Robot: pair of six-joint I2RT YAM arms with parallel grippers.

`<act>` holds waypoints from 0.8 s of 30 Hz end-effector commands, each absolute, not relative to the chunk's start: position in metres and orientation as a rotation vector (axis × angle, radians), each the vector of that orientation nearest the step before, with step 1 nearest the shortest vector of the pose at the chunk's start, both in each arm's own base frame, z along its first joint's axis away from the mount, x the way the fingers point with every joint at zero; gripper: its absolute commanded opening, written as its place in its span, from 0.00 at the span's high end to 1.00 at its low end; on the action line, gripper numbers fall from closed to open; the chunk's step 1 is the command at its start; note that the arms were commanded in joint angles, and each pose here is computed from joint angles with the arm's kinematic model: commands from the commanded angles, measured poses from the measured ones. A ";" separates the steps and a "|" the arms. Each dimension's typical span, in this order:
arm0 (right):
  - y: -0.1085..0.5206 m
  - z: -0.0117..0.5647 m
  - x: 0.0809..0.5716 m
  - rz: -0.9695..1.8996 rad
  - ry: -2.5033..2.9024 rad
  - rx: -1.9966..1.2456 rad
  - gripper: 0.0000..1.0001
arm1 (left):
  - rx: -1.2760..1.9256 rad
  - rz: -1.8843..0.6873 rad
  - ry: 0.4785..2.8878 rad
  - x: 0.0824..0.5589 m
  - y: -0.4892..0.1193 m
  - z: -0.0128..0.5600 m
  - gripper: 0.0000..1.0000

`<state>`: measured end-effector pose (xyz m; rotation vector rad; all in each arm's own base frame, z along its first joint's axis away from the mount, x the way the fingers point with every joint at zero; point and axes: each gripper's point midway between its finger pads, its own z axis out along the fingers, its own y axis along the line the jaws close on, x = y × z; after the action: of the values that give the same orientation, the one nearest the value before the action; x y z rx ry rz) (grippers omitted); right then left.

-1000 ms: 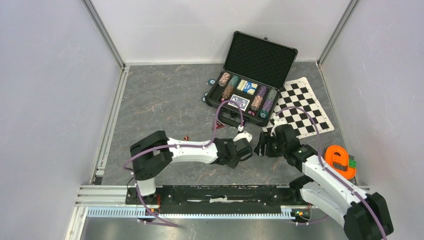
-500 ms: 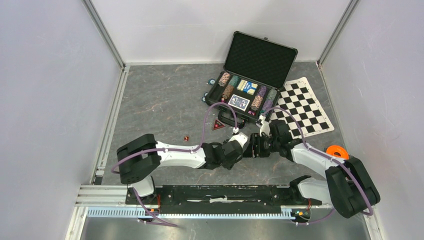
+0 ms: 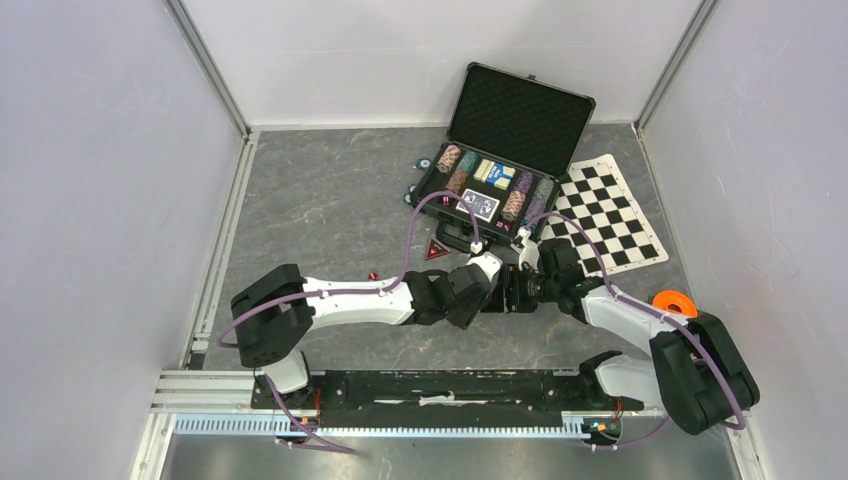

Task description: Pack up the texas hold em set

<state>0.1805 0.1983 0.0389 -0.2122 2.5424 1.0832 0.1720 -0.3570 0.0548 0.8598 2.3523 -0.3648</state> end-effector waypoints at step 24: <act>0.225 0.057 0.176 1.425 2.494 -0.168 0.41 | 0.978 -0.601 2.219 0.158 -0.380 0.087 0.64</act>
<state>0.1828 0.2235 0.0591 -0.1527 2.4764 1.3796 0.1529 -0.3660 0.0612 0.9572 2.3233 -0.5289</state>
